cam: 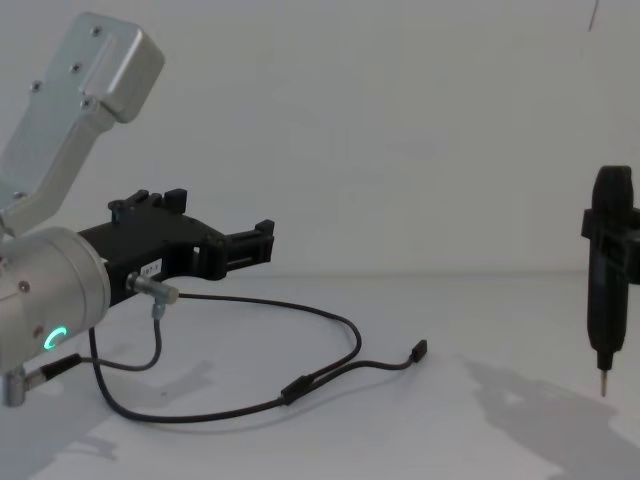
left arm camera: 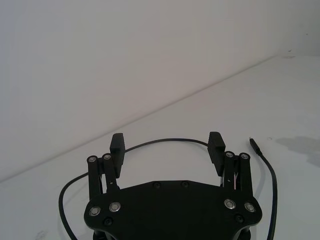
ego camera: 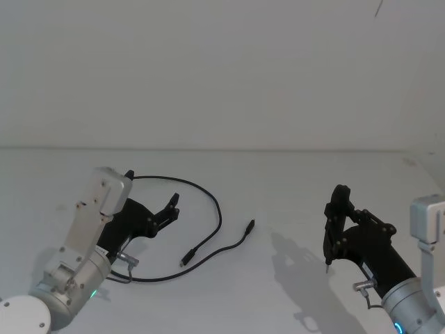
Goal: Pick up the data cable with the one hand.
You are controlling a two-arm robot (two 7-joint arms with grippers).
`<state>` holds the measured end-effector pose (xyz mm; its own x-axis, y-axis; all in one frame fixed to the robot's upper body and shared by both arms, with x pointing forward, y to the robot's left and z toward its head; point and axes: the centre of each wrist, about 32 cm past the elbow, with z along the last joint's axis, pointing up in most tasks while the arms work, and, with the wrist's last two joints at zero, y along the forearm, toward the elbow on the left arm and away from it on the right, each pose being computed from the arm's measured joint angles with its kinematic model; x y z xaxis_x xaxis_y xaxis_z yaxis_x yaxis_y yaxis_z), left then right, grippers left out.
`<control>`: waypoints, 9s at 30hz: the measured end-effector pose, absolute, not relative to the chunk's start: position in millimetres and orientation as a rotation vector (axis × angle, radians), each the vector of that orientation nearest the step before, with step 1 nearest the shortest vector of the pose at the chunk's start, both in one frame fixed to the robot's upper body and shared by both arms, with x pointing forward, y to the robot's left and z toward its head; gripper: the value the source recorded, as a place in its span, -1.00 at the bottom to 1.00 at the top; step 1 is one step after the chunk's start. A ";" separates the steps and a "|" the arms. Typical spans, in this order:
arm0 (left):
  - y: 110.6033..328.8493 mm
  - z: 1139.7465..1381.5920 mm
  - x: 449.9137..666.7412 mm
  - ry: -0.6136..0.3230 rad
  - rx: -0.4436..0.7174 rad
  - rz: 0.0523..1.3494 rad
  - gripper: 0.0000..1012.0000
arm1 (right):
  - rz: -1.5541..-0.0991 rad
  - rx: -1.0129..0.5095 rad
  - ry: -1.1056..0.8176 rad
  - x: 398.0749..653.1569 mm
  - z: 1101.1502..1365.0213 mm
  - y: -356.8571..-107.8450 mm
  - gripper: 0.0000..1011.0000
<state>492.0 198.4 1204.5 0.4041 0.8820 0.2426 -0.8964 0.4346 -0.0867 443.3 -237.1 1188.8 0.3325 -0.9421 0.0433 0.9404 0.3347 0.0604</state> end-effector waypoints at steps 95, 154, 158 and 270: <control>214.1 1273.8 531.2 0.033 0.336 0.592 0.98 | -1.229 0.026 -0.075 443.3 1188.7 -237.1 -0.45; 202.9 1241.9 549.8 0.120 0.412 0.538 0.98 | -1.229 0.026 -0.075 443.3 1188.7 -237.1 -0.45; 200.7 1237.8 554.3 0.114 0.421 0.540 0.98 | -1.229 0.026 -0.075 443.3 1188.7 -237.1 -0.45; 193.4 1307.1 522.0 0.061 0.282 0.533 -0.92 | -1.252 0.211 -0.069 469.4 1224.5 -205.2 -0.45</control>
<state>522.0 193.4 1307.1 0.8603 0.5095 0.0155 -0.4928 0.8236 0.2808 469.4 -205.2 1224.5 0.3146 -0.9471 -0.0633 0.9344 0.2973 0.1962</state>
